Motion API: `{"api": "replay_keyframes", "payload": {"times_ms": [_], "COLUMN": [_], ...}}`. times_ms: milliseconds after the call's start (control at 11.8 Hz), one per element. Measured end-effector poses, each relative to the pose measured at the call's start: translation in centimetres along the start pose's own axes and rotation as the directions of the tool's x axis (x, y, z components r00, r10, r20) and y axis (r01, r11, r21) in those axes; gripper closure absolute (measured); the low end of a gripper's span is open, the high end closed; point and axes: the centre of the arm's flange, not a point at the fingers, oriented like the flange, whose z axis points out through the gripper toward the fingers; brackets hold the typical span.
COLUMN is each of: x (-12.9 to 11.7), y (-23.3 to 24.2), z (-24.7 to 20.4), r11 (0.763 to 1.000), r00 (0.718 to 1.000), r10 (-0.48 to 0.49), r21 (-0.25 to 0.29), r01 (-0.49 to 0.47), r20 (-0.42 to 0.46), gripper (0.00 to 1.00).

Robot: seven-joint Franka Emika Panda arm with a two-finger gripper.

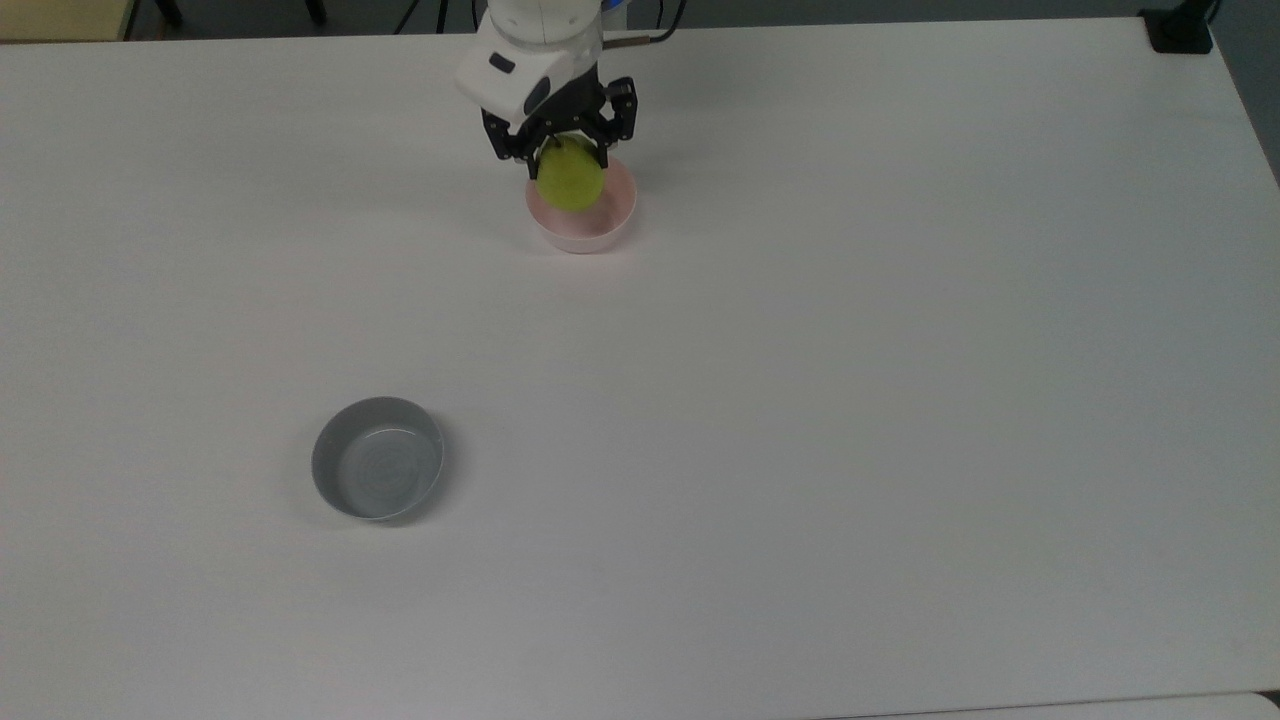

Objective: Place the pear in the bowl
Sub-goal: 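Lower the pear into the pink bowl and open the gripper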

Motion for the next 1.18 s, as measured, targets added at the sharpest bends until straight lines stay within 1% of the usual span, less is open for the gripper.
{"api": "replay_keyframes", "payload": {"times_ms": [338,507,676,845,1182], "x": [0.8,0.9,0.9,0.9,1.2], "y": [-1.1,-1.5,-1.5,-1.4,-0.7], "z": [3.4,3.9,3.9,3.8,2.5], "r11": [1.0,0.999,0.999,1.0,1.0], "r00": [0.999,0.999,0.999,0.999,0.999], "r10": [-0.024,-0.032,-0.032,-0.03,-0.018], "r21": [-0.004,-0.005,-0.005,-0.005,-0.005], "r01": [0.024,0.032,0.032,0.03,0.018], "r20": [0.034,0.042,0.042,0.04,0.031], "gripper": [0.28,0.28,0.26,0.0,0.0]}}
